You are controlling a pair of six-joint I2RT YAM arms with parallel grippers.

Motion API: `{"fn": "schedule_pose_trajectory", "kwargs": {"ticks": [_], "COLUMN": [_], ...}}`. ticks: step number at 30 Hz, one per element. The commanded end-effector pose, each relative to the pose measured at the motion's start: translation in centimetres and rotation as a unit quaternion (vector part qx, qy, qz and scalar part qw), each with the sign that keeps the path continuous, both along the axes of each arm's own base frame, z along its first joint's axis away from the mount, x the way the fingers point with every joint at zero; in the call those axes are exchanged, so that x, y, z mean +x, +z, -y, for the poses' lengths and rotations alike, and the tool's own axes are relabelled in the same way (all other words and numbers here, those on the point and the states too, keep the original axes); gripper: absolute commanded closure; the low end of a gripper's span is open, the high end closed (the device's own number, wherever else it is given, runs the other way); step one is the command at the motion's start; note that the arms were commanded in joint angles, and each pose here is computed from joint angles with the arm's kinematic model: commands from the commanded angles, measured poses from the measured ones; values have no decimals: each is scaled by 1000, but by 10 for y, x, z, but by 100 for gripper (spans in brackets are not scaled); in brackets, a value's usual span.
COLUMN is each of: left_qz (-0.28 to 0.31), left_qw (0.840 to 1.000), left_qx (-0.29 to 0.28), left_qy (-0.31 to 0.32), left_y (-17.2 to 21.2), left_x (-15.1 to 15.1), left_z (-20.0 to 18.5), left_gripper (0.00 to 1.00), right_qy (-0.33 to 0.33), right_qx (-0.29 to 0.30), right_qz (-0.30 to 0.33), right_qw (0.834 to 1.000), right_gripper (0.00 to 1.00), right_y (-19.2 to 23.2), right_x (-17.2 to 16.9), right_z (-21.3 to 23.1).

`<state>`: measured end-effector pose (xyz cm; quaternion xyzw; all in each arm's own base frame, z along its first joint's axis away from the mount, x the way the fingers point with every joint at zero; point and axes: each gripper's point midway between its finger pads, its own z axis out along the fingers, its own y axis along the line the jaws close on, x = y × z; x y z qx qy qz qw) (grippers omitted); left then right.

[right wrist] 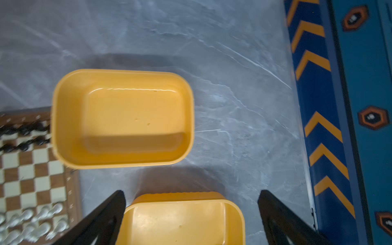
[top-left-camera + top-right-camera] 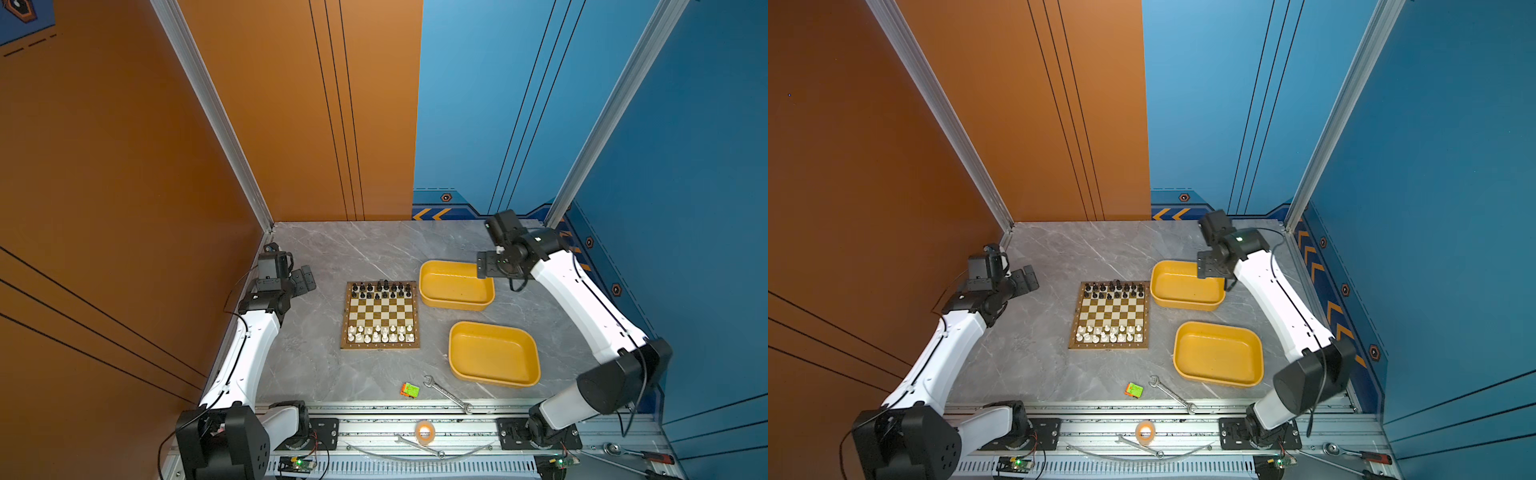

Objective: Set up the chess pieces on the board

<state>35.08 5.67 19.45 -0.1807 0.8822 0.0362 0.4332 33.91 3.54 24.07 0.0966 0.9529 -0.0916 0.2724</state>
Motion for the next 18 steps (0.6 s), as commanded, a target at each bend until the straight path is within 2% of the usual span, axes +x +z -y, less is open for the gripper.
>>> {"fn": "schedule_pose_trajectory", "kwargs": {"ticks": [1, 3, 6, 9, 13, 18], "left_qz": [56, 71, 80, 72, 60, 88], "left_qw": [997, 995, 995, 996, 997, 994], "left_qx": [56, 62, 60, 50, 47, 56], "left_qy": [27, 21, 17, 6, -9, -17], "left_y": [3, -6, -19, -36, -58, -66], "left_x": [6, 7, 9, 13, 17, 11], "left_z": [-21, -23, -25, -22, -13, -6], "left_gripper": [2, 2, 2, 2, 2, 2], "right_qy": [-90, -94, -65, -43, -44, -37], "right_qx": [-11, -19, -62, -82, -75, -66], "right_qz": [108, 130, 189, 219, 208, 212], "right_qw": [990, 987, 978, 971, 974, 974], "right_gripper": [0, 0, 0, 0, 0, 0], "right_y": [4, -9, -18, -36, -69, -97], "right_x": [6, 2, 5, 7, 13, 21], "right_z": [57, 76, 84, 85, 90, 88]}}
